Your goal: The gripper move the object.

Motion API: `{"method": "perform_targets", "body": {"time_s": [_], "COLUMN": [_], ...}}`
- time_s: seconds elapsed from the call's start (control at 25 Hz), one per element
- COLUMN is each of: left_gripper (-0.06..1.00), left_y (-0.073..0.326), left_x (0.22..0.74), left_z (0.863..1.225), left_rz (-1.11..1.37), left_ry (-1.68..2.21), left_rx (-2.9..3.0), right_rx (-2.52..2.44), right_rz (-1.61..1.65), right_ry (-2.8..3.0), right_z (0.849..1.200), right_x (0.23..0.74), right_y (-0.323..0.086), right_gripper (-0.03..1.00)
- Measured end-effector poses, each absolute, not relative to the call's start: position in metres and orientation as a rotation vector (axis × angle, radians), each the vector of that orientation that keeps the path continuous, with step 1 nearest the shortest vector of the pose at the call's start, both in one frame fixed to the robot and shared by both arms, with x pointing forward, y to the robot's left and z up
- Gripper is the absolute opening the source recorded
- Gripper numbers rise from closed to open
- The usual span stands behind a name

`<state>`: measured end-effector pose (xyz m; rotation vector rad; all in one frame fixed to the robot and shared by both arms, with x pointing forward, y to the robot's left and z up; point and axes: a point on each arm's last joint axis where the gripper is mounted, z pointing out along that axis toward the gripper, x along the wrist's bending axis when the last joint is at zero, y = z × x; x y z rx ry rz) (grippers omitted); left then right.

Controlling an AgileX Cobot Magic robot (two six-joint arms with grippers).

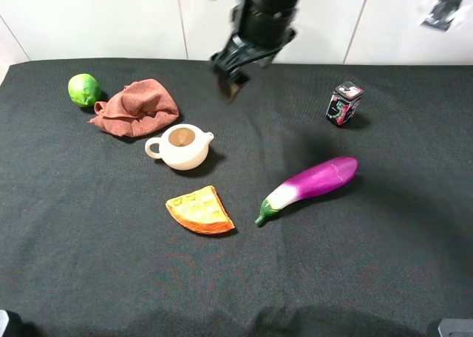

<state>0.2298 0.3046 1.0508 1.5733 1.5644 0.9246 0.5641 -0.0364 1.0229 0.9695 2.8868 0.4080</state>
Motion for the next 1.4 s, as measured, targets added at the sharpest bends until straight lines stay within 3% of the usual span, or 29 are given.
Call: {"method": "perform_targets", "body": {"time_s": [0.44,0.72,1.08,1.4], "left_gripper": [0.99,0.99,0.99,0.99], "left_y": [0.305,0.305,0.305,0.305], "left_x": [0.23,0.23,0.23,0.23], "left_z": [1.051,1.051,1.051,1.051], "left_rz": [0.925,0.925,0.925,0.925], "left_ry": [1.564,1.564,1.564,1.564], "left_rx": [1.573,1.573,1.573,1.573], "right_rx": [1.417,1.639,1.874,1.937], "right_rz": [0.384,0.369,0.375,0.465], "right_ry": [2.703,2.553,2.364,2.147], "right_z": [1.057,1.068,1.061,1.059], "right_x": [0.606,0.602,0.535,0.44], "right_y": [-0.154,-0.225,-0.287,-0.306], "right_gripper": [0.69,0.69,0.69,0.69]}}
